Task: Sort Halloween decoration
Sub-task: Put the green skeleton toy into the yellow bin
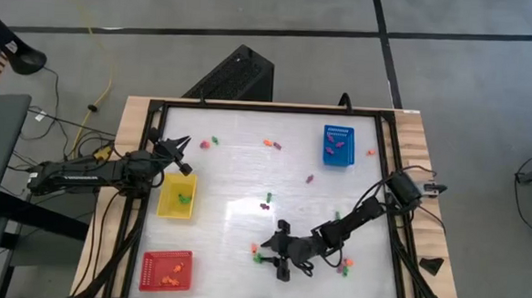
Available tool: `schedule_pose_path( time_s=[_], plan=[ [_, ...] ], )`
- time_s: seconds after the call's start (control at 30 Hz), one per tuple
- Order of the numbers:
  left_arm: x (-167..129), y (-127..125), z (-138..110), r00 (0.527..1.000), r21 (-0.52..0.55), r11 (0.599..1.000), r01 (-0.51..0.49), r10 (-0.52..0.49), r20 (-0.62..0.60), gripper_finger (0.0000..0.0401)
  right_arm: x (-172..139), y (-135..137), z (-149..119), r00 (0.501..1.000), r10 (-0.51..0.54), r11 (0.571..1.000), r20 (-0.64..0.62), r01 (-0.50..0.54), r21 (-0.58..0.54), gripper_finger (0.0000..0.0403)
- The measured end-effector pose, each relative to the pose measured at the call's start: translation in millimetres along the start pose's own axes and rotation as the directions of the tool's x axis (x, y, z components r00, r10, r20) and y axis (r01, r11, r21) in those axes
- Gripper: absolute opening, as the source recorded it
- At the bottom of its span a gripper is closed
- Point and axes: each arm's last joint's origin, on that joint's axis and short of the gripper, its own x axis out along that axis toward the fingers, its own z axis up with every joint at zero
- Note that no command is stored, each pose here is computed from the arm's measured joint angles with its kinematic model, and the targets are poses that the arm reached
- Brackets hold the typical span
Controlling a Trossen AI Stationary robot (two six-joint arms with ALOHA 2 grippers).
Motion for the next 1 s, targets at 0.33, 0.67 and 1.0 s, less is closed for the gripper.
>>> schedule_pose_path(
  time_s=[0.33,0.67,1.0],
  plan=[
    [0.0,0.0,0.0,1.000,0.000,1.000,0.000,0.000,0.000,0.0018,-8.9,-6.6,2.8,0.989,-0.137,0.981,-0.063,0.127,-0.147,0.0223],
    [0.0,0.0,0.0,1.000,0.000,1.000,0.000,0.000,0.000,0.0018,-27.8,2.8,17.9,0.990,-0.116,0.970,-0.075,0.096,-0.224,0.0223],
    [0.0,0.0,0.0,1.000,0.000,1.000,0.000,0.000,0.000,0.0018,-8.7,10.6,-13.8,0.993,-0.116,0.962,-0.034,0.104,-0.252,0.0223]
  ],
)
